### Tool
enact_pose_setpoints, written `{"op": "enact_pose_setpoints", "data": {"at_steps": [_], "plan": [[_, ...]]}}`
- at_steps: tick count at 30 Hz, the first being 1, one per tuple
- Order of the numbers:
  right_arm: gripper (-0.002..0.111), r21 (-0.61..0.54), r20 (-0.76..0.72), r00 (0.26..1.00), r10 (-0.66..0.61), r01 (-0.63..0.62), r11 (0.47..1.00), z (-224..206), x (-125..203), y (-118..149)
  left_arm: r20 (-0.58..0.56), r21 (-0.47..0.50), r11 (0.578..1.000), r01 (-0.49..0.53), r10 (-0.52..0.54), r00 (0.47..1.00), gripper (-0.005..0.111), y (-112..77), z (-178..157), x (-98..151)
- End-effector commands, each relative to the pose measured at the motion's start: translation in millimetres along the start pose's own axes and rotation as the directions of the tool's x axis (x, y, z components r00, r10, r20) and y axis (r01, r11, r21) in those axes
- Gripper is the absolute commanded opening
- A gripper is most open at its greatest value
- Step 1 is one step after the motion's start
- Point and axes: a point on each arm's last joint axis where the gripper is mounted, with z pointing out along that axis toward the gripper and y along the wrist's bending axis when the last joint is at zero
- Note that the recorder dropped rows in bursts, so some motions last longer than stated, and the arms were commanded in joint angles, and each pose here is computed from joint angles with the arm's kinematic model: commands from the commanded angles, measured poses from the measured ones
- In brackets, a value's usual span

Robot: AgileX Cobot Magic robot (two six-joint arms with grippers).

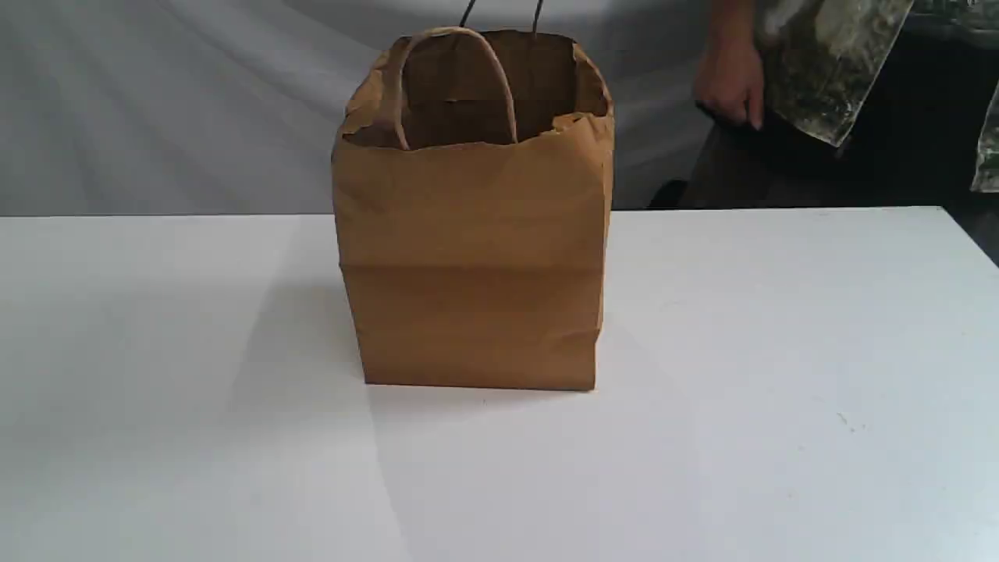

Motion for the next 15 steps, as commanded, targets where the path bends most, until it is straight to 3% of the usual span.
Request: {"op": "enact_pose_setpoints", "data": {"at_steps": [1,15], "plan": [[0.068,0.025,-0.011,1.0,0.005,-0.004,1.0,-0.4,0.9,-3.3,-0.072,-0.037,0.999,0.01,-0.013,0.997,0.064,3.7,-0.7,8.6],[0.068,0.025,-0.011,1.0,0.005,-0.004,1.0,-0.4,0.9,-3.3,-0.099,-0.05,0.999,0.012,-0.017,0.995,0.064,4.9,-1.0,11.1]]}}
